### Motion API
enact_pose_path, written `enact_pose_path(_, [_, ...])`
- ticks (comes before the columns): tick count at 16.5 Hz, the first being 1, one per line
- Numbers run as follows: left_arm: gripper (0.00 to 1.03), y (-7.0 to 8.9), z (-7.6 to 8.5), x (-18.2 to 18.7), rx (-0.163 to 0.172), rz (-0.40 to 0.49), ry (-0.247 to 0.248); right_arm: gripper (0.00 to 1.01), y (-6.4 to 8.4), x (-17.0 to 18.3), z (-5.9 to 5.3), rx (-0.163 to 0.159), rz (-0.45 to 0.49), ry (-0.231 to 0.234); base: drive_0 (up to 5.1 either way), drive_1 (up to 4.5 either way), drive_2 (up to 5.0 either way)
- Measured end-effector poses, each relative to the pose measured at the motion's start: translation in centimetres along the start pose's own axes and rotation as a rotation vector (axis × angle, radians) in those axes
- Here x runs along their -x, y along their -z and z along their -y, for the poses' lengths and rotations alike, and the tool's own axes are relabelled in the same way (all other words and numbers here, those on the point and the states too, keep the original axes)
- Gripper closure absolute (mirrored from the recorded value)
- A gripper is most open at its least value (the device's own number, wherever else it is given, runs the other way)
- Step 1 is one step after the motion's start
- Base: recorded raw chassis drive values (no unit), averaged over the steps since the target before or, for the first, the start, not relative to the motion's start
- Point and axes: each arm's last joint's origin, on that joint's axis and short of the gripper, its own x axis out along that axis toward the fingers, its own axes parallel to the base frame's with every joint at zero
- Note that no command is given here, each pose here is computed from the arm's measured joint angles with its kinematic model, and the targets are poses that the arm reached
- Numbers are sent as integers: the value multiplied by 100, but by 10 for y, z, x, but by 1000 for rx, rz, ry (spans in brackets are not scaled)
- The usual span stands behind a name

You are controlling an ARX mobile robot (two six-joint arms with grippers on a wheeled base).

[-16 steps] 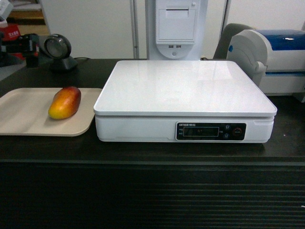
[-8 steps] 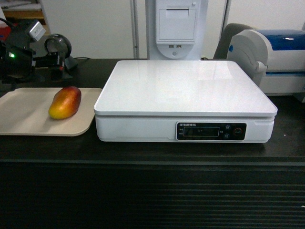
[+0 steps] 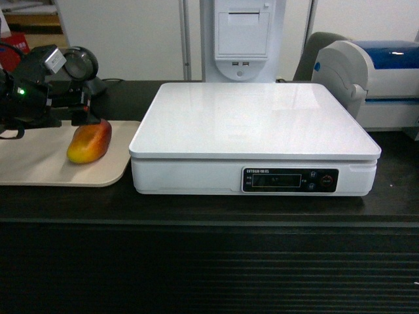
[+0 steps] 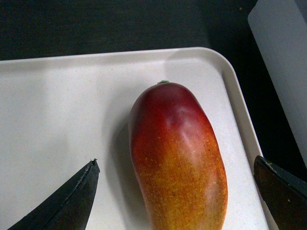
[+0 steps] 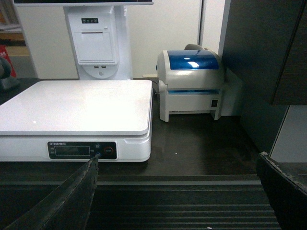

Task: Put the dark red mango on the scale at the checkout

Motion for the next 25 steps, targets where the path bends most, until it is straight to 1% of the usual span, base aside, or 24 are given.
enact_pose_path(3, [5, 8, -2, -14, 5, -49, 3, 3, 0, 0, 0, 0, 0, 0, 0, 0, 0])
enact_pose_path(5, [5, 10, -3, -21, -5, -67, -5, 3, 0, 0, 0, 0, 0, 0, 0, 0, 0])
enact_pose_path(7, [5, 8, -1, -25, -25, -64, -6, 3, 0, 0, 0, 0, 0, 0, 0, 0, 0])
enact_pose_path(9, [5, 7, 2, -31, -59, -68, -6, 3, 0, 0, 0, 0, 0, 0, 0, 0, 0])
enact_pose_path(10, [5, 7, 3, -33, -68, -70, -8, 3, 0, 0, 0, 0, 0, 0, 0, 0, 0])
enact_pose_path(12, [5, 10, 3, -41, -71, -88, -11, 3, 0, 0, 0, 0, 0, 0, 0, 0, 0])
enact_pose_path(13, [15, 10, 3, -45, -75, -90, -11, 3, 0, 0, 0, 0, 0, 0, 0, 0, 0])
enact_pose_path(14, [20, 11, 2, -46, -74, -93, -11, 3, 0, 0, 0, 0, 0, 0, 0, 0, 0])
enact_pose_path(15, [31, 12, 3, -49, -77, -97, -13, 3, 0, 0, 0, 0, 0, 0, 0, 0, 0])
enact_pose_path(16, [38, 10, 3, -49, -80, -94, -16, 3, 0, 0, 0, 0, 0, 0, 0, 0, 0])
enact_pose_path(18, [40, 10, 3, -49, -82, -94, -17, 3, 0, 0, 0, 0, 0, 0, 0, 0, 0])
enact_pose_path(19, [40, 10, 3, -49, -91, -89, -17, 3, 0, 0, 0, 0, 0, 0, 0, 0, 0])
enact_pose_path(21, [40, 12, 3, -48, -100, -70, -20, 3, 0, 0, 0, 0, 0, 0, 0, 0, 0])
enact_pose_path(23, [41, 14, 5, -40, -108, -64, -15, 3, 0, 0, 0, 0, 0, 0, 0, 0, 0])
enact_pose_path(24, [41, 11, 8, -33, -115, -57, -8, 3, 0, 0, 0, 0, 0, 0, 0, 0, 0])
enact_pose_path(25, [41, 6, 12, -24, -136, -27, 0, 3, 0, 0, 0, 0, 0, 0, 0, 0, 0])
